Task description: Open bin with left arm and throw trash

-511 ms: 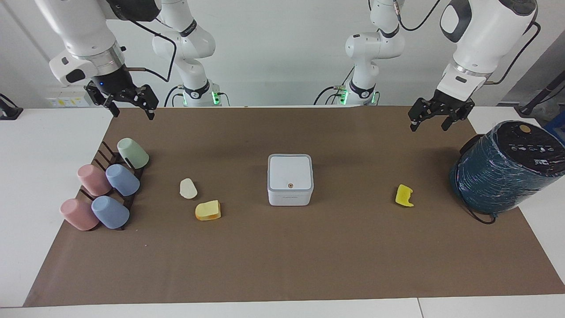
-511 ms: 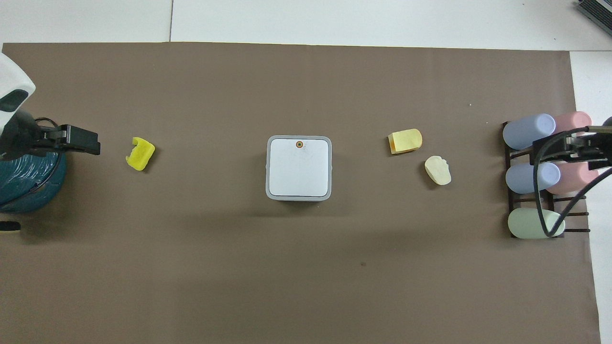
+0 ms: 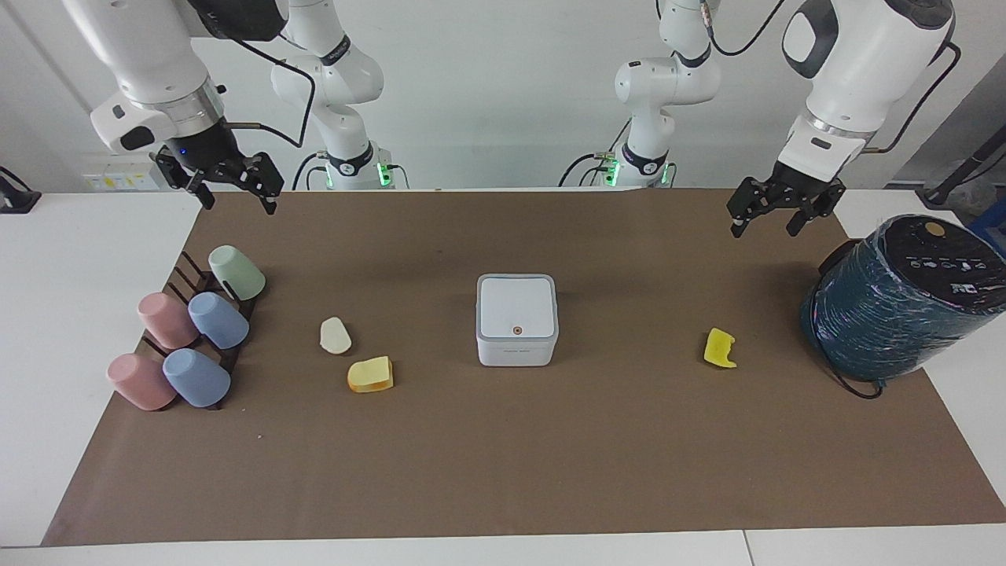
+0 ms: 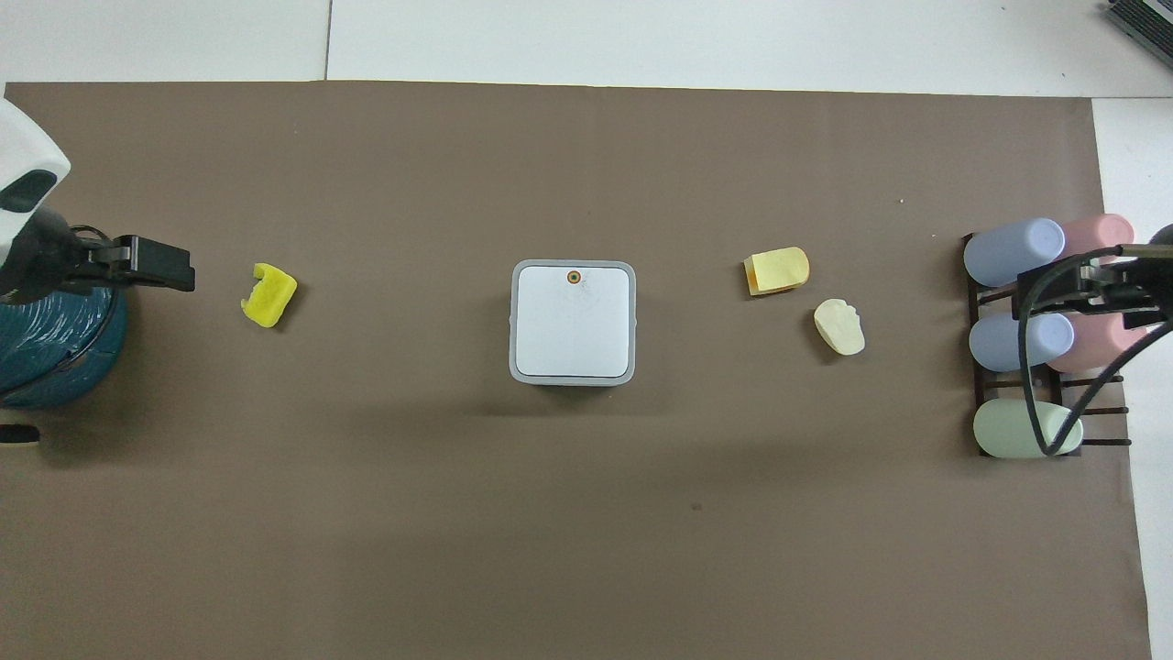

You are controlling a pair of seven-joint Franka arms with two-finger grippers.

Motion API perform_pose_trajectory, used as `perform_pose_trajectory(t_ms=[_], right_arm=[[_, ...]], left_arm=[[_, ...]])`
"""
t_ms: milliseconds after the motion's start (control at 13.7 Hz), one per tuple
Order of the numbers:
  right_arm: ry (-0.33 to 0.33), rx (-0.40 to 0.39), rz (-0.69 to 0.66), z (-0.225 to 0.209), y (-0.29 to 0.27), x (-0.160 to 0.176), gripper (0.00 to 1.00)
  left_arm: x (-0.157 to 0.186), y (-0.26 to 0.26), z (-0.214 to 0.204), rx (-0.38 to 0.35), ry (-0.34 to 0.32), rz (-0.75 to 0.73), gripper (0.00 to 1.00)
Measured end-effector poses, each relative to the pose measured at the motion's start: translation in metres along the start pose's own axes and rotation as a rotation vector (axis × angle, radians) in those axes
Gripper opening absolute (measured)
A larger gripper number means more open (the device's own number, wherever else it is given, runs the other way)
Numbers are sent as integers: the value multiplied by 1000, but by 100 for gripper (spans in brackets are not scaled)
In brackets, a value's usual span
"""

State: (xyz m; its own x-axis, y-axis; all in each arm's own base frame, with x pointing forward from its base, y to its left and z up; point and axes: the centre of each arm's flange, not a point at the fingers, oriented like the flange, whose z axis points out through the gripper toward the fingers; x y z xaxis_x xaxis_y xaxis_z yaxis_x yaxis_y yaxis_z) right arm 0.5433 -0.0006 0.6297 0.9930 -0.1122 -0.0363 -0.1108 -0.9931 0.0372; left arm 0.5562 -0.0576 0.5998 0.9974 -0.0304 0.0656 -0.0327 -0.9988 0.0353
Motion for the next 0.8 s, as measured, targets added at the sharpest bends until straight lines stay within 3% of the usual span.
perform_pose_trajectory(t_ms=[73,292,584,803], right_arm=[[1,0,0,1,0,0,100],[5,1,-6,9,0,-1,100],[89,7,-108,44,3,7,100],[94,-2,-291,97,9,15,100]], left_arm=[[-1,9,5,-2,3,-18,93],[-10,49,19,-11,18,-124,56],[-23,119,44,-47,61,-220,4],[-35,182,72,-132,125,-306,1]])
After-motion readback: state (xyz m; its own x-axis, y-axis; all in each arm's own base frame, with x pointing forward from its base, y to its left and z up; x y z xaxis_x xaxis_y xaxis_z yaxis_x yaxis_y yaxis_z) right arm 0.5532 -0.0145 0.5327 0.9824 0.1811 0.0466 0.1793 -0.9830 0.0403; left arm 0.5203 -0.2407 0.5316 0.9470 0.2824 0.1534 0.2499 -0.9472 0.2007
